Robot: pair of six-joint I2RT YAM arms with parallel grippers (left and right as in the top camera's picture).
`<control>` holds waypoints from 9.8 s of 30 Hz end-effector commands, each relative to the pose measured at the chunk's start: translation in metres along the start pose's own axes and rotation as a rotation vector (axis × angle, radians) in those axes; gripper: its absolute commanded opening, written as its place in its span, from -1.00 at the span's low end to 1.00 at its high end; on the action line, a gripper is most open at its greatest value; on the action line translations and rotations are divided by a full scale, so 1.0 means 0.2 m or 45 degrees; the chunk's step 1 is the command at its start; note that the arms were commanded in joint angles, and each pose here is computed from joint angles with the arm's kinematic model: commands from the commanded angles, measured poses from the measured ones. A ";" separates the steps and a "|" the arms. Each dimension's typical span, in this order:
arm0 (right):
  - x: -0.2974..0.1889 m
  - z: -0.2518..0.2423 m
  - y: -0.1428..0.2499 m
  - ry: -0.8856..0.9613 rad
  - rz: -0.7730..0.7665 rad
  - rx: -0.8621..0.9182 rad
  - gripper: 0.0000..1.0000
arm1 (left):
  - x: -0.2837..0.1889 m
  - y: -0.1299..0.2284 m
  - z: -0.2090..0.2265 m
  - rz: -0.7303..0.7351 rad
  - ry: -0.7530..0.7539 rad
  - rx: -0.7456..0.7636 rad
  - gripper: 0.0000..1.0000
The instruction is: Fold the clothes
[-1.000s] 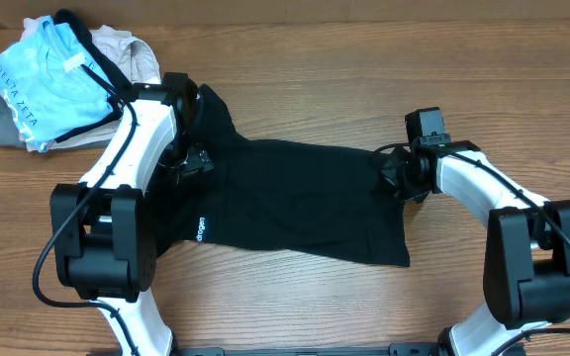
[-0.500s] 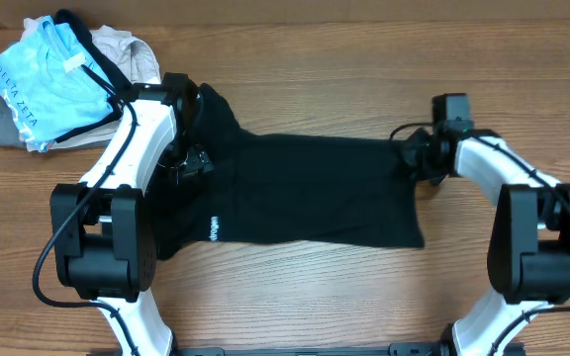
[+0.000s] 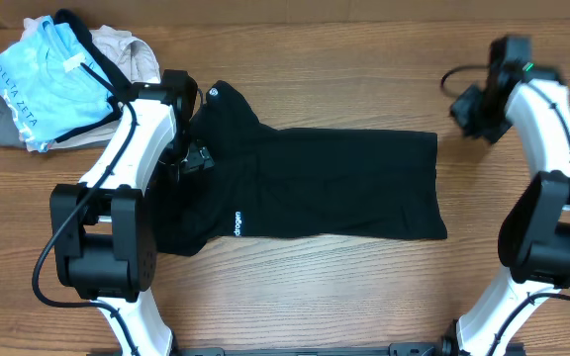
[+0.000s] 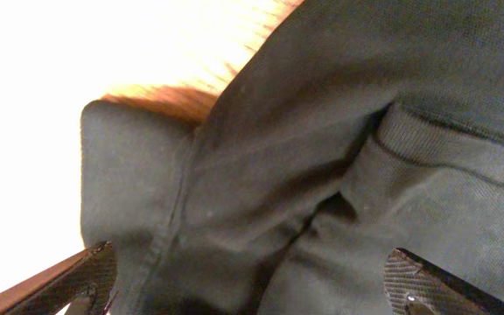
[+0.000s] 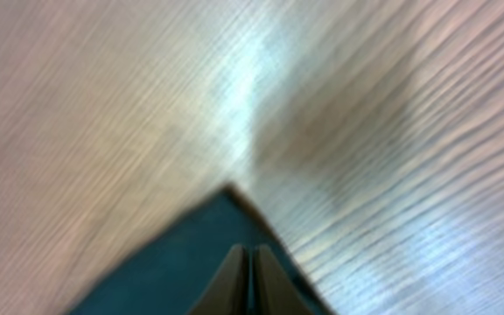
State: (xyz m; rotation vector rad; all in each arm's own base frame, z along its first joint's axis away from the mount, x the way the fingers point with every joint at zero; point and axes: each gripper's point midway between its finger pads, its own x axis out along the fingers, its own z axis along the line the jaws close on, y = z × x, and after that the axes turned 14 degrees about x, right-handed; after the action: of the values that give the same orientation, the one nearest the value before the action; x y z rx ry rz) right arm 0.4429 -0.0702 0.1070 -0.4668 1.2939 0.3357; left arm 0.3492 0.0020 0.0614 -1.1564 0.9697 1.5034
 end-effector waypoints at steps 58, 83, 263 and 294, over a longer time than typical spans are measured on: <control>0.30 -0.78 0.73 0.353 0.466 0.144 -0.73 | 0.28 0.14 -0.28 0.025 0.140 0.342 -0.84; -0.01 -0.69 0.30 0.283 0.341 0.271 -0.81 | -0.19 0.14 -0.11 -0.110 0.188 0.242 -0.63; 0.49 -0.06 0.25 0.082 0.070 -0.208 -0.93 | -0.29 -0.84 -0.44 -0.769 0.289 0.325 -0.92; -0.02 -0.10 0.33 0.108 0.164 -0.075 -0.93 | -0.24 -0.12 -0.02 -0.069 -0.046 0.190 -0.92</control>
State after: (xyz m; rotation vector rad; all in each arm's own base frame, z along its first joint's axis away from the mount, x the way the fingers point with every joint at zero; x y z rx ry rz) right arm 0.3858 -0.0183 0.0706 -0.4485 1.4661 0.5160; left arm 0.3825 -0.0167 0.1008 -1.0495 1.0414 1.3377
